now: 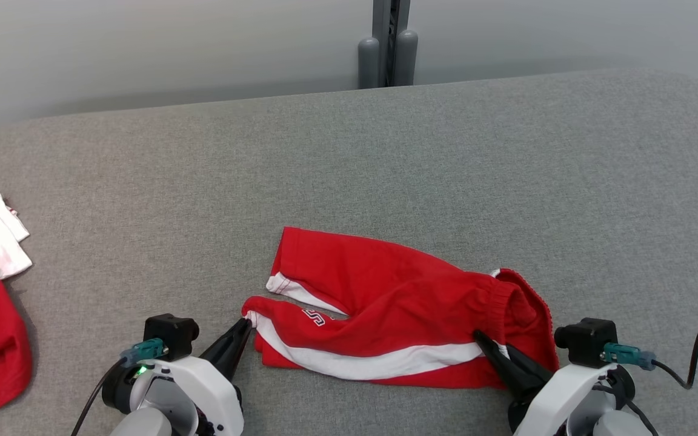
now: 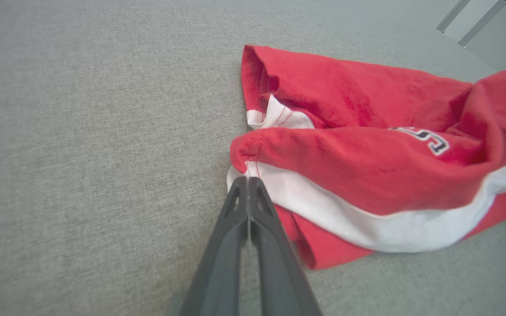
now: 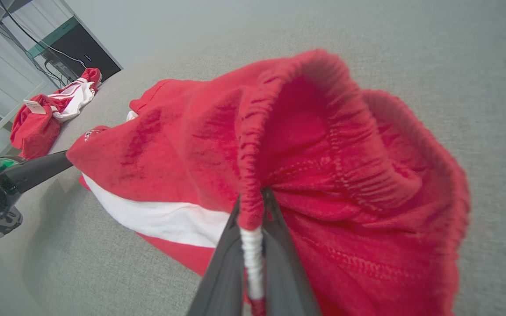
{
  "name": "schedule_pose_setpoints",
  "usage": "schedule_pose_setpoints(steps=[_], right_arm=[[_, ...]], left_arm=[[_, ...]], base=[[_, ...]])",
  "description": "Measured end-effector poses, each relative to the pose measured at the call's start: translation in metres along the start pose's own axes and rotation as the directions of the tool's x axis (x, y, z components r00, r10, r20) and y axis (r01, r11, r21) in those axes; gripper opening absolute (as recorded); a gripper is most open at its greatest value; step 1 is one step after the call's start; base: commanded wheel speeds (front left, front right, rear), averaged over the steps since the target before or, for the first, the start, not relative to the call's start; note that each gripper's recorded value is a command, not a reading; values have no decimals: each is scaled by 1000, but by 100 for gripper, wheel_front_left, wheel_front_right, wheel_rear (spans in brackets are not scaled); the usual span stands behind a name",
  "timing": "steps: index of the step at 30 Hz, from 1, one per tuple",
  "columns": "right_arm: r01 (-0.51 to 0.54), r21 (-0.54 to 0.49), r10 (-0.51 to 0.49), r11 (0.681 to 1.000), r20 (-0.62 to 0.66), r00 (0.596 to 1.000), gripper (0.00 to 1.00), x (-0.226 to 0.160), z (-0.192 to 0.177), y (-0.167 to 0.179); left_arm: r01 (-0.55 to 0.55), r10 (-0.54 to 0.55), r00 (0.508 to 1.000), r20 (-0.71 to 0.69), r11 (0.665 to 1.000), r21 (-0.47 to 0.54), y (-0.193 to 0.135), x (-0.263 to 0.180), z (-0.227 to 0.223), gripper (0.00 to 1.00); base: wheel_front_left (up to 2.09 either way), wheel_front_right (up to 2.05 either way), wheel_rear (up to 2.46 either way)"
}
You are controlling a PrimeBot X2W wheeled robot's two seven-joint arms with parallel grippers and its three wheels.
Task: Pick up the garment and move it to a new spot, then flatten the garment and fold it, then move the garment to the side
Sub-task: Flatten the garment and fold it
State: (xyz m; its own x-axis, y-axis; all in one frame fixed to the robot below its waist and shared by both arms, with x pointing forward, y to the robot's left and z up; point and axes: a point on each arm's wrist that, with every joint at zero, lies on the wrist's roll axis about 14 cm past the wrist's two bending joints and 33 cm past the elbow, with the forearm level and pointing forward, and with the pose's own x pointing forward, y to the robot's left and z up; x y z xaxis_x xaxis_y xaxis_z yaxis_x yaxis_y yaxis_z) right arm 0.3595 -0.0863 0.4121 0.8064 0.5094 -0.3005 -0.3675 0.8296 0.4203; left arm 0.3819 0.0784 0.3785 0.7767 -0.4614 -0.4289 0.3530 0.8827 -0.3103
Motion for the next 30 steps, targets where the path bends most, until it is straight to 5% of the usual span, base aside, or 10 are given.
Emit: schedule_pose_setpoints(steps=[30], right_arm=[[-57, 44, 45, 997, 230, 972, 0, -30, 63, 9]], left_arm=[[-36, 45, 969, 243, 998, -43, -5, -58, 59, 0]], base=[[0, 0, 0]])
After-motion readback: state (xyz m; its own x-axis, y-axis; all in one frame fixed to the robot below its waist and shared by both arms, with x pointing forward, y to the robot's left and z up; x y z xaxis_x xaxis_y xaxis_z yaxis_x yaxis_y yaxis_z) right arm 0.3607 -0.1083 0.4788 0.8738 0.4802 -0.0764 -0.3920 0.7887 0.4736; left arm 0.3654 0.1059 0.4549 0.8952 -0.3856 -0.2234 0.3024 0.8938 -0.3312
